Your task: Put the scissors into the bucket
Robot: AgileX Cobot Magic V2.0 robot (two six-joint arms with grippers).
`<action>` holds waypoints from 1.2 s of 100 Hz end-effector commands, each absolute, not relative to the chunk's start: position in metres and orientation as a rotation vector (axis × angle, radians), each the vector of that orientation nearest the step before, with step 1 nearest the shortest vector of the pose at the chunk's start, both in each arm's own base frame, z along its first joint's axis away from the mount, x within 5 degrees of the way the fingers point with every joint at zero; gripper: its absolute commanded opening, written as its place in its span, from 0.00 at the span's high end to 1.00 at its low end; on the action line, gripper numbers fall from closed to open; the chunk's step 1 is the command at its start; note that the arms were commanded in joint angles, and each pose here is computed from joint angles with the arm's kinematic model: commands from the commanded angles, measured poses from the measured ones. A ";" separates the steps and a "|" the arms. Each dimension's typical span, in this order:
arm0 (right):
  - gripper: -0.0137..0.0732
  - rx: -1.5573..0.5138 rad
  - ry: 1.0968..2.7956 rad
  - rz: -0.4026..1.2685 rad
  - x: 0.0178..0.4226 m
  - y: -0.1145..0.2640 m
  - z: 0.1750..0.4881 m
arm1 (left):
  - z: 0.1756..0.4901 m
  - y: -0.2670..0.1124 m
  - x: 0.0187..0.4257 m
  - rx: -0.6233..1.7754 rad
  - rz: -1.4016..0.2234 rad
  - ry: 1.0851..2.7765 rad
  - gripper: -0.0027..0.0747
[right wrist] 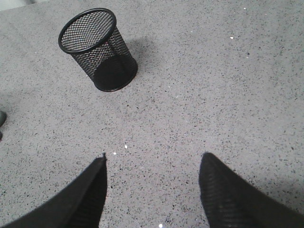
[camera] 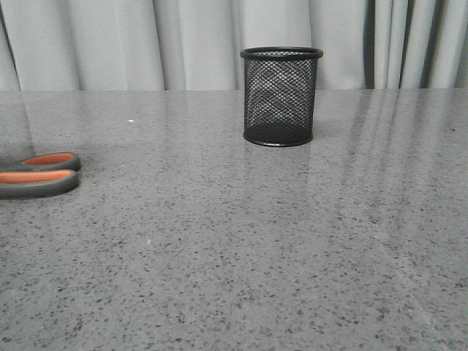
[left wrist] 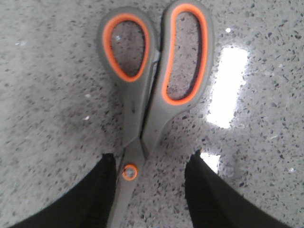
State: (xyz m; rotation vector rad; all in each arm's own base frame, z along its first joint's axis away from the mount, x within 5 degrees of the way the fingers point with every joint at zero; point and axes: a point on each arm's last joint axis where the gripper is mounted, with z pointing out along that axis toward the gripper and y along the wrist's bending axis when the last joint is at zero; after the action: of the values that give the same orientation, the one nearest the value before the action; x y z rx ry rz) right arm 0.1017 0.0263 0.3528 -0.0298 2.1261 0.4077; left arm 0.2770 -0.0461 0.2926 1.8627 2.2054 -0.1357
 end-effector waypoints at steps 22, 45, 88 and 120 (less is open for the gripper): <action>0.40 -0.014 2.035 0.410 0.106 0.026 0.367 | 0.289 -0.059 0.284 1.911 -0.169 2.178 0.53; 0.40 -0.034 2.035 0.422 0.105 0.028 0.368 | 0.277 -0.059 0.293 1.922 -0.170 2.196 0.53; 0.40 -0.033 2.032 0.421 0.105 0.028 0.368 | 0.256 -0.060 0.304 1.950 -0.202 2.236 0.53; 0.40 -0.032 2.028 0.420 0.105 0.028 0.368 | 0.254 -0.060 0.303 2.013 -0.234 2.207 0.73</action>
State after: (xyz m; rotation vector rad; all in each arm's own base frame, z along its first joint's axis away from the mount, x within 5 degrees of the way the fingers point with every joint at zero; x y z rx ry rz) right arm 0.1016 0.0280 0.3534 -0.0457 2.1202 0.4180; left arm 0.3040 -0.0568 0.2510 2.0203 2.2151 -0.2073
